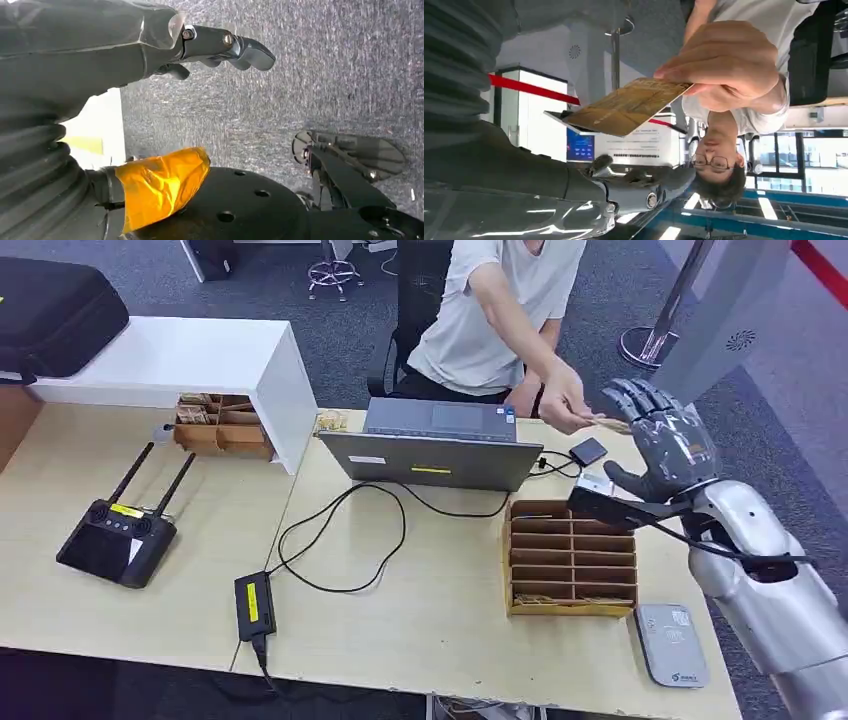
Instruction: Pass the card to the sensor for recognition and then transmit it.
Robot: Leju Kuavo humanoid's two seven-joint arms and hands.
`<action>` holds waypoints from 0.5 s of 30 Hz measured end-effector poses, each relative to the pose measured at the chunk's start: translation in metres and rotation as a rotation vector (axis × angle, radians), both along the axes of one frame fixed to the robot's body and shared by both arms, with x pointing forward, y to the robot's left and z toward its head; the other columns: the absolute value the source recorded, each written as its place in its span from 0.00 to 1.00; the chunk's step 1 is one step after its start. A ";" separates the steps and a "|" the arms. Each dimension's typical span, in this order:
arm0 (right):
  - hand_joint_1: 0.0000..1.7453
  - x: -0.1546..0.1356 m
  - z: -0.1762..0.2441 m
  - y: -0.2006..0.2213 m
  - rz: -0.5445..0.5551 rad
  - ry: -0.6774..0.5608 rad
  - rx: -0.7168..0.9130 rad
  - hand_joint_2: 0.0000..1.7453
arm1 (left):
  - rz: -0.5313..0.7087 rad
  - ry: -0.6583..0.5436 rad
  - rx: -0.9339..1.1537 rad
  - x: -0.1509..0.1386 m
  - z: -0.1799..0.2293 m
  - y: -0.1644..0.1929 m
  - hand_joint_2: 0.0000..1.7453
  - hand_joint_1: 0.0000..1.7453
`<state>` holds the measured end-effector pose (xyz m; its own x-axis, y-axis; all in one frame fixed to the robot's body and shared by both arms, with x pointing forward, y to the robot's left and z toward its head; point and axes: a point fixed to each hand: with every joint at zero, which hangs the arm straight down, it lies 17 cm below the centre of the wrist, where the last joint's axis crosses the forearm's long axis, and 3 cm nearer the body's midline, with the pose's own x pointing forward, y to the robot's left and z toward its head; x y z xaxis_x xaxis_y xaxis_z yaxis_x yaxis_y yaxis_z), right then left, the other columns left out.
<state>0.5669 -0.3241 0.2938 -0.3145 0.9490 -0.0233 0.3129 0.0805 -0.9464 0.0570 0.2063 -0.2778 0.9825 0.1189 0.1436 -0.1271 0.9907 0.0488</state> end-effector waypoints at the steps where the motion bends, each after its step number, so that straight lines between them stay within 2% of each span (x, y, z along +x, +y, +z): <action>1: 1.00 0.000 0.000 0.001 0.003 0.000 0.000 1.00 | 0.005 0.000 -0.010 0.000 0.000 0.000 1.00 0.00; 15: 1.00 -0.005 -0.007 0.004 0.015 0.013 0.025 1.00 | 0.101 -0.031 -0.114 -0.001 0.002 -0.007 1.00 0.00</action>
<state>0.5617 -0.3203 0.2864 -0.3292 0.9443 0.0046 0.2988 0.1087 -0.9481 0.0563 0.1988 -0.2758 0.9600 0.2338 0.1540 -0.2256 0.9718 -0.0688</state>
